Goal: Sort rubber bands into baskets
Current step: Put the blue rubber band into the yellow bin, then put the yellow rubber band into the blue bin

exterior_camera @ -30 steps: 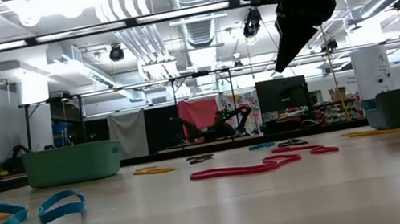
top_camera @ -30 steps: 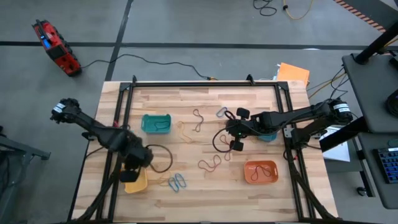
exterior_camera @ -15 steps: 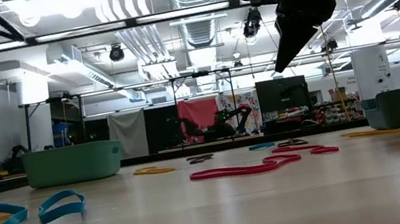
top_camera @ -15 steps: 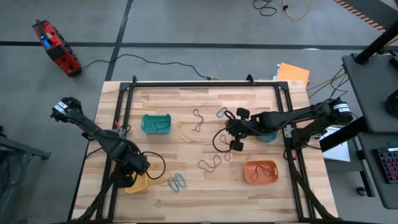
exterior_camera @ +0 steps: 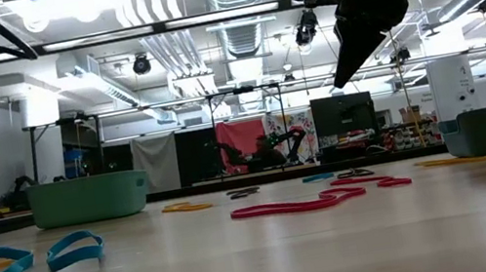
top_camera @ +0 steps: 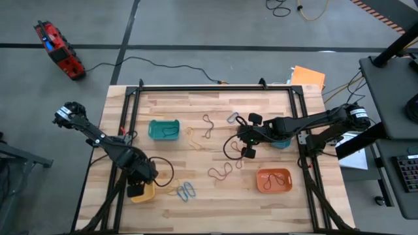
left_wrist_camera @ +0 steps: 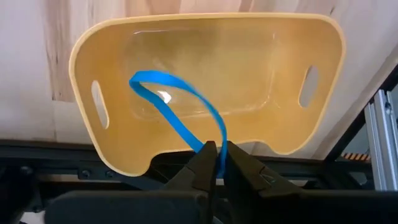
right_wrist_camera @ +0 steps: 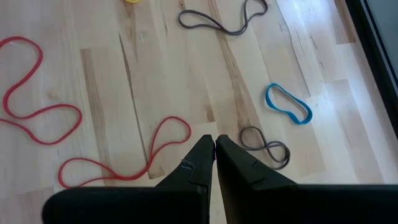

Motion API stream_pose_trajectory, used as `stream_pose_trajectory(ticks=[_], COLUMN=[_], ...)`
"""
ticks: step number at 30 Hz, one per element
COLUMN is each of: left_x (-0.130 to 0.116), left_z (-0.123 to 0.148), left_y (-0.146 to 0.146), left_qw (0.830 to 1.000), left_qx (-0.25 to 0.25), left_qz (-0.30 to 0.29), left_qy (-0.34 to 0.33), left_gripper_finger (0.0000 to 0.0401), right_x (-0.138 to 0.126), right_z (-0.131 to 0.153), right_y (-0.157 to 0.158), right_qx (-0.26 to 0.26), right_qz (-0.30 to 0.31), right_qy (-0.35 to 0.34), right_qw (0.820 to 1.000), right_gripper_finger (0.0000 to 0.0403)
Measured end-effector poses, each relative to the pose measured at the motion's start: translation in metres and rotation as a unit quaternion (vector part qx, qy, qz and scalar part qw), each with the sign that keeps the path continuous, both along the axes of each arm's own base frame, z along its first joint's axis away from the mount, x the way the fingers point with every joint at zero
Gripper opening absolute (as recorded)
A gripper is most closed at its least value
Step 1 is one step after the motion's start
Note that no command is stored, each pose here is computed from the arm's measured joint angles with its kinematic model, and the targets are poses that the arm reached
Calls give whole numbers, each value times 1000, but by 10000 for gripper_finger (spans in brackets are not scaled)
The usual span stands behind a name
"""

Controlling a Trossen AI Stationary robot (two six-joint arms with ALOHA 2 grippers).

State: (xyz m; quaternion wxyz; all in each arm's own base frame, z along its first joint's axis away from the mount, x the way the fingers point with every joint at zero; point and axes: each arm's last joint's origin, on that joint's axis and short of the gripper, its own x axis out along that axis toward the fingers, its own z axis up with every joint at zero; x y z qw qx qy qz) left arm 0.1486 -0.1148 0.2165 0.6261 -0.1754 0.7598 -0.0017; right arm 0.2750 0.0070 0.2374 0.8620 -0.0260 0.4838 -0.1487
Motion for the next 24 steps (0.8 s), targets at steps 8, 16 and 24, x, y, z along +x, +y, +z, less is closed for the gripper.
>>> stream_pose_trajectory(ticks=[8,16,24], left_x=[0,2,25], left_z=[0,5,46], left_y=[0,-1,-2], left_qw=[1000,1000,971], left_qx=[6,4,115], left_qz=[29,12,-54], left_qy=[9,-8,-203], left_gripper_finger=[69,107,108], right_x=[0,0,2], right_z=[0,0,1], right_y=[0,0,0], right_qx=[0,-1,-4], right_qz=[0,1,8], right_qy=[0,0,-10], right_qw=[1000,1000,1000], right_gripper_finger=[12,12,12])
